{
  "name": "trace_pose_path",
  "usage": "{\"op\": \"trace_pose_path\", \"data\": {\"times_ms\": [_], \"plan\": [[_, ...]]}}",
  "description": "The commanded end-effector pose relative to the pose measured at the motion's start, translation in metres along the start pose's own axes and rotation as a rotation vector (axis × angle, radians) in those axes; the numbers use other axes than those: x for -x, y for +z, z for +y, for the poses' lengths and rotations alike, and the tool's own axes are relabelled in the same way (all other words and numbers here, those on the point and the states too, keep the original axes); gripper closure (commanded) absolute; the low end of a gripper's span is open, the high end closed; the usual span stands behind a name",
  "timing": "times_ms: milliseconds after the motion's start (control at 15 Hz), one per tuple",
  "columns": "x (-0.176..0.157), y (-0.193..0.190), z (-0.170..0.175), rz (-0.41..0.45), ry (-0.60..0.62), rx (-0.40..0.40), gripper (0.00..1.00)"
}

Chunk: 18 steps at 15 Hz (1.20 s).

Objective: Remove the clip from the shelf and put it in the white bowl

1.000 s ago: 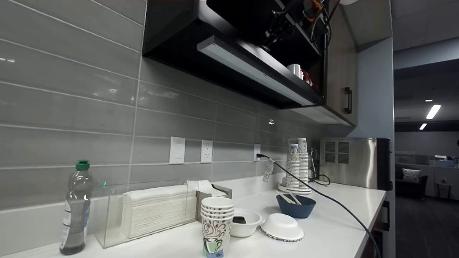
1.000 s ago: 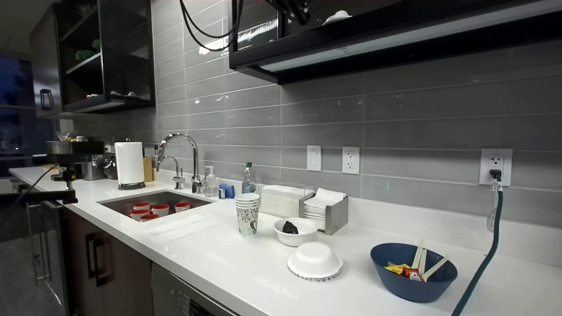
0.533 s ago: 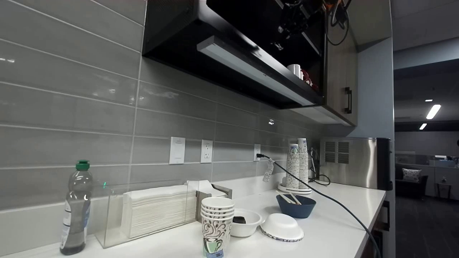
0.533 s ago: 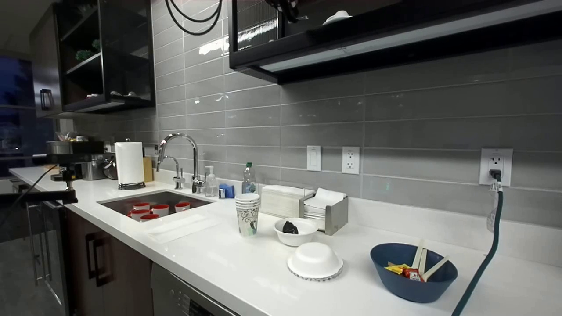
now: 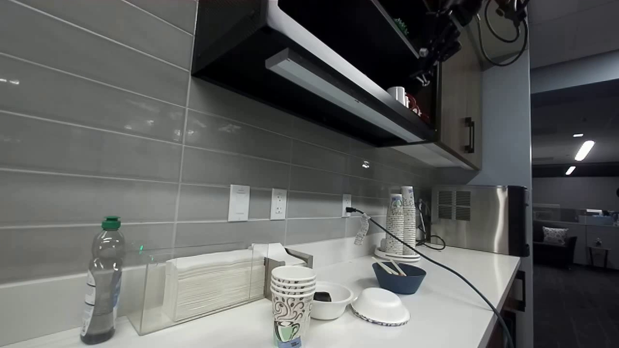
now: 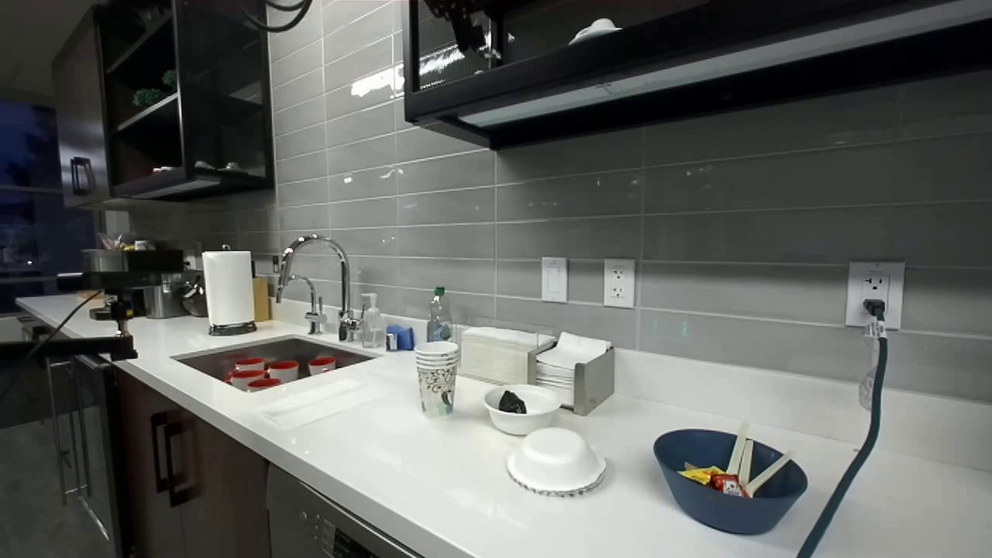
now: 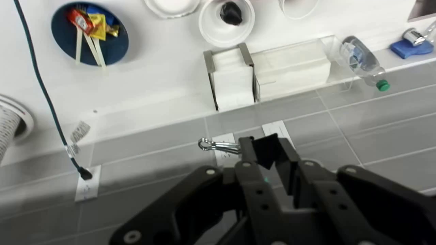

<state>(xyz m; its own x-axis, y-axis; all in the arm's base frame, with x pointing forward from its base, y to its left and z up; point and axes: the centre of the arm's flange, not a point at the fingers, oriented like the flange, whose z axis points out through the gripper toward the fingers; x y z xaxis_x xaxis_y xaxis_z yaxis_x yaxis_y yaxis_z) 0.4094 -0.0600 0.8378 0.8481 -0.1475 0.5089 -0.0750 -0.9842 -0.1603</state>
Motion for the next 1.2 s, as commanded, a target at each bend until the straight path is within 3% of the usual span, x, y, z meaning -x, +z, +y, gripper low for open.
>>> {"op": "trace_pose_path", "data": {"times_ms": [0,333,533,733,800,1067,1133], "plan": [[0.023,0.078,0.012,-0.075,0.128,0.064,0.95],[0.038,0.168,0.033,-0.124,0.229,0.074,0.95],[0.051,0.21,0.023,-0.159,0.208,0.034,0.95],[0.067,0.232,0.014,-0.255,0.178,0.0,0.95],[0.055,0.228,0.019,-0.231,0.187,0.036,0.78],[0.062,0.237,0.015,-0.253,0.183,0.025,0.78],[0.062,0.236,0.015,-0.253,0.182,0.025,0.95]]}}
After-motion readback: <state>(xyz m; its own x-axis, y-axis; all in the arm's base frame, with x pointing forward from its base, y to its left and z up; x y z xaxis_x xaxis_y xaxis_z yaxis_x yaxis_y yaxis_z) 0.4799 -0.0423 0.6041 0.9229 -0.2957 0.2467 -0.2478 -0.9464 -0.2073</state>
